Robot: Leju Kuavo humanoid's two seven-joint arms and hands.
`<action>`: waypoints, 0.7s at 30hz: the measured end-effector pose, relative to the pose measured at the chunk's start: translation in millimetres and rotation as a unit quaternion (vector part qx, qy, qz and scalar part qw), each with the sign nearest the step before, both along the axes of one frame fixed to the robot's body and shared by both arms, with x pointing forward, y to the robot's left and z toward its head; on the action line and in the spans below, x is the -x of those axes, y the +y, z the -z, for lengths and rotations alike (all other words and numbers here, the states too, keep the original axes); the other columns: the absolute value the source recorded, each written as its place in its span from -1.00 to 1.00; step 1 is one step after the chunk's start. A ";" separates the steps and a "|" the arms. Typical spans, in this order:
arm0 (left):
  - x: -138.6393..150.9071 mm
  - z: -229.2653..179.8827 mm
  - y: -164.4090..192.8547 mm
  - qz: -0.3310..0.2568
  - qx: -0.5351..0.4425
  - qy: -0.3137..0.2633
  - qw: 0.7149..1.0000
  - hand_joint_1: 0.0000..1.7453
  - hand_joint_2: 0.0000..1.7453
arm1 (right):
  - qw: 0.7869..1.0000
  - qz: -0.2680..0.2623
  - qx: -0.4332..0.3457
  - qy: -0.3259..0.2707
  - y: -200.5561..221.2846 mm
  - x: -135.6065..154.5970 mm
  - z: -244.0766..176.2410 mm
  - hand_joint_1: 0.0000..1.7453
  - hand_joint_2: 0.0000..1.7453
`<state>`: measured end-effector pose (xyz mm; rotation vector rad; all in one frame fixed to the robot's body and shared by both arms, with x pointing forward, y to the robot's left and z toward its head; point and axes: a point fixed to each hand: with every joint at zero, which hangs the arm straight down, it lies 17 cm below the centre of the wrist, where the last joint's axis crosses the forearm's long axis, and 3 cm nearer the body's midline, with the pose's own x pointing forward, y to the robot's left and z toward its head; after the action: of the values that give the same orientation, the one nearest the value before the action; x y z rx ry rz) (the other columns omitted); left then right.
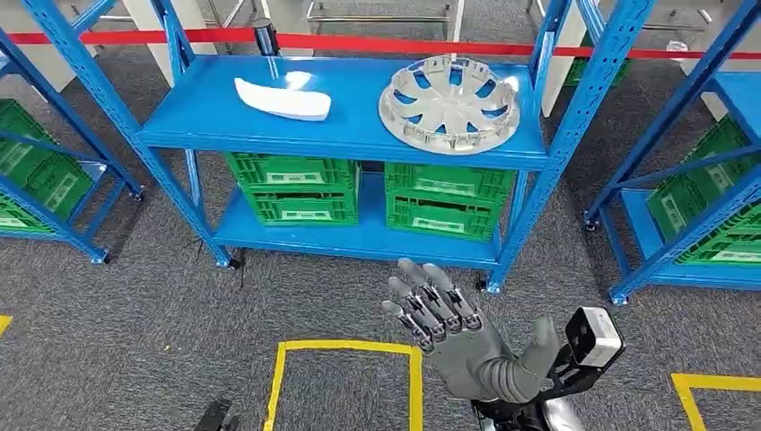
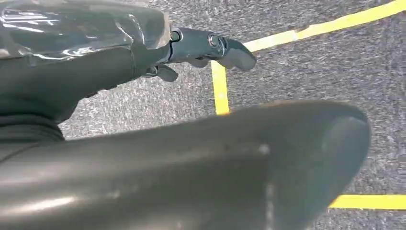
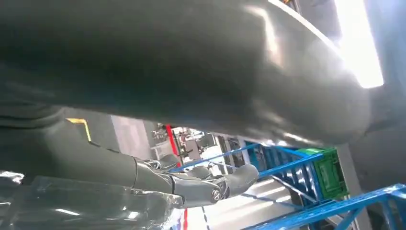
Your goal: Take the parts from the cabinet and place them on the table.
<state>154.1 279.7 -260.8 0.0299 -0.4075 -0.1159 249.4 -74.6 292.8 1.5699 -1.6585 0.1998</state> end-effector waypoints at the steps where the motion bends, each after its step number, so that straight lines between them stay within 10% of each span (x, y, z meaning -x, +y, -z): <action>1: -0.9 -0.2 0.3 0.000 0.000 -0.001 1.000 -1.00 -1.00 | 1.000 0.000 -0.002 -0.003 0.0 0.5 -2.4 -1.00 -1.00; 21: -1.3 -0.8 -4.6 0.004 0.003 -0.006 1.000 -1.00 -1.00 | 1.000 -0.004 -0.006 -0.025 1.2 1.4 -13.8 -1.00 -1.00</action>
<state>155.3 275.0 -260.0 0.0233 -0.4199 -0.1215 247.9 -73.5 306.6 1.5926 -1.6941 0.2361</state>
